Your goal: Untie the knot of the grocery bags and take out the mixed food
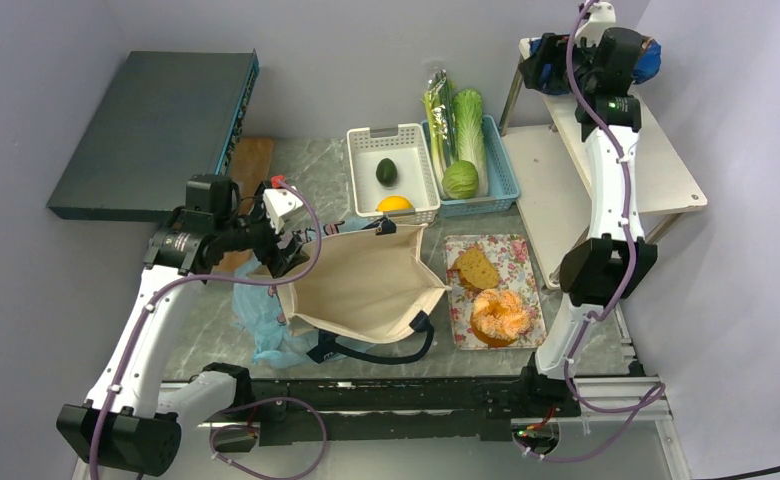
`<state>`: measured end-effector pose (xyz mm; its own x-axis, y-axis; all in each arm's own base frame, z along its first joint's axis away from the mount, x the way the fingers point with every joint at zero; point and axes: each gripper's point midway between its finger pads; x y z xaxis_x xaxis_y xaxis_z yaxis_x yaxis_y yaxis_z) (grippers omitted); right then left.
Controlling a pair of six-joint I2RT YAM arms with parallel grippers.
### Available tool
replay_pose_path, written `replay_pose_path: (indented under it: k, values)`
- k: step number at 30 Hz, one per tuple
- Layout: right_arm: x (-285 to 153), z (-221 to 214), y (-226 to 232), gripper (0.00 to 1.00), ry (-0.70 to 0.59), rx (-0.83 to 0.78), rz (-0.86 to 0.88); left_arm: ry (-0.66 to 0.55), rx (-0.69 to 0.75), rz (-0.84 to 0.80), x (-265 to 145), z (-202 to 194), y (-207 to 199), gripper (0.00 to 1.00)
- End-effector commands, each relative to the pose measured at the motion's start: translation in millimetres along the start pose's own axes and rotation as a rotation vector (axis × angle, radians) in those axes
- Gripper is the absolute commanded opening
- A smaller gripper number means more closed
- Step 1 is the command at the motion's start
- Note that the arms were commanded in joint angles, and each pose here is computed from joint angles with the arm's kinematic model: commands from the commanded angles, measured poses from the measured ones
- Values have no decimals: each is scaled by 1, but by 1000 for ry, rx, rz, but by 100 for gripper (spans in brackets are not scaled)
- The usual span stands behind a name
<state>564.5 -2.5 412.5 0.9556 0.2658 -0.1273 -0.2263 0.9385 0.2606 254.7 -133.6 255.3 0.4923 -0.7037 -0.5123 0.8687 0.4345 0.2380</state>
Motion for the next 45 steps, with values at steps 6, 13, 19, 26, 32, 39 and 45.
replay_pose_path:
  k: [6, 13, 19, 26, 32, 39, 45]
  values:
    - [-78, 16, 119, 87, 0, -191, 277, 113, -115, 183, -1, -10, 53, 90]
    - [-115, -79, 190, 88, 205, -268, 473, 227, -213, 159, 13, -42, 65, 82]
    - [-141, -128, 212, 88, 315, -247, 548, 212, -214, 162, 17, -42, 66, 76]
    - [-162, -161, 253, 88, 397, -190, 671, 161, -213, 101, 17, -29, 55, 66]
    - [-187, -205, 285, 88, 491, -171, 755, 232, -239, 94, 19, -49, 50, 64]
    - [-182, -225, 278, 86, 532, -203, 703, 292, -268, 123, 20, -67, 50, 92]
    - [-178, -202, 284, 94, 477, -204, 699, 188, -260, 142, 11, -34, 53, 99]
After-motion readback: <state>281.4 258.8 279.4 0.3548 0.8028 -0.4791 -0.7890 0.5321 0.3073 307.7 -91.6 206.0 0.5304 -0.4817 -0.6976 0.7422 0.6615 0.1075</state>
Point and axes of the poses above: each gripper's point midway between its finger pads, its own x axis out along the fingers, its own y axis along the line the jaws close on, z = x × y, and after that the axes turned 7 degrees about x, right-handed
